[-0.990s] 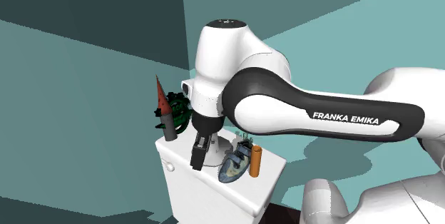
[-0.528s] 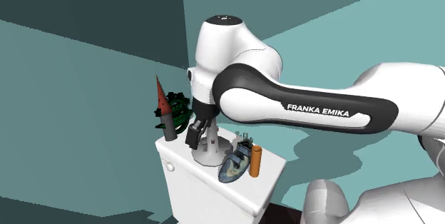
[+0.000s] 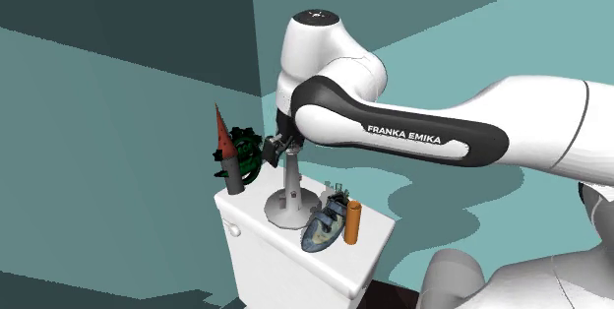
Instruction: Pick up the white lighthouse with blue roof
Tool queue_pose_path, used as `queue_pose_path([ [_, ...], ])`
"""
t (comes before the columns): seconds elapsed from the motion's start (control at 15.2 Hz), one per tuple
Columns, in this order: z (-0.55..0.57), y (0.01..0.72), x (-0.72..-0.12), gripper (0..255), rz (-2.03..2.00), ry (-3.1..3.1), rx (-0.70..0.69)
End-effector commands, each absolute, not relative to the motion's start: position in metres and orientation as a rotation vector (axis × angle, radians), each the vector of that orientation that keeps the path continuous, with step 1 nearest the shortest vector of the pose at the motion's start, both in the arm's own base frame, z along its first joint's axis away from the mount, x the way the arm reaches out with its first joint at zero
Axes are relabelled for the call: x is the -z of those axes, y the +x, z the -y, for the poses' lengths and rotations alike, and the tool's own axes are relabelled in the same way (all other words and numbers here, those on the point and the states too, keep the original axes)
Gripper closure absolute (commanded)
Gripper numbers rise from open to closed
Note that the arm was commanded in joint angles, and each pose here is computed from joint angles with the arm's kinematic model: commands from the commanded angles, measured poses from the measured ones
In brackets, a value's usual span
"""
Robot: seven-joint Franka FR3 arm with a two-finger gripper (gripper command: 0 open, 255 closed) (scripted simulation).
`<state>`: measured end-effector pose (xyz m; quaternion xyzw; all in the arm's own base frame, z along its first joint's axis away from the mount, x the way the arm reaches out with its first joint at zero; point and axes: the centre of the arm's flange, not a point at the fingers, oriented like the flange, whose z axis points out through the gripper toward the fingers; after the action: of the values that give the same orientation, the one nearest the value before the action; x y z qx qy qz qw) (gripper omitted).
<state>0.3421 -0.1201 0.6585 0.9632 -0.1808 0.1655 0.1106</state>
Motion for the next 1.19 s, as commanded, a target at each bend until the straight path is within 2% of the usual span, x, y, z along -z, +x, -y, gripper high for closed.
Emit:
queue_pose_path([
  [0.0,0.142,0.338,-0.668,0,0.643,2.777,-0.51],
  [0.73,0.158,0.335,-0.632,0,0.73,2.732,-0.528],
  [0.79,0.158,0.334,-0.632,255,0.73,2.732,-0.528],
  [1.12,0.159,0.335,-0.632,255,0.73,2.732,-0.528],
])
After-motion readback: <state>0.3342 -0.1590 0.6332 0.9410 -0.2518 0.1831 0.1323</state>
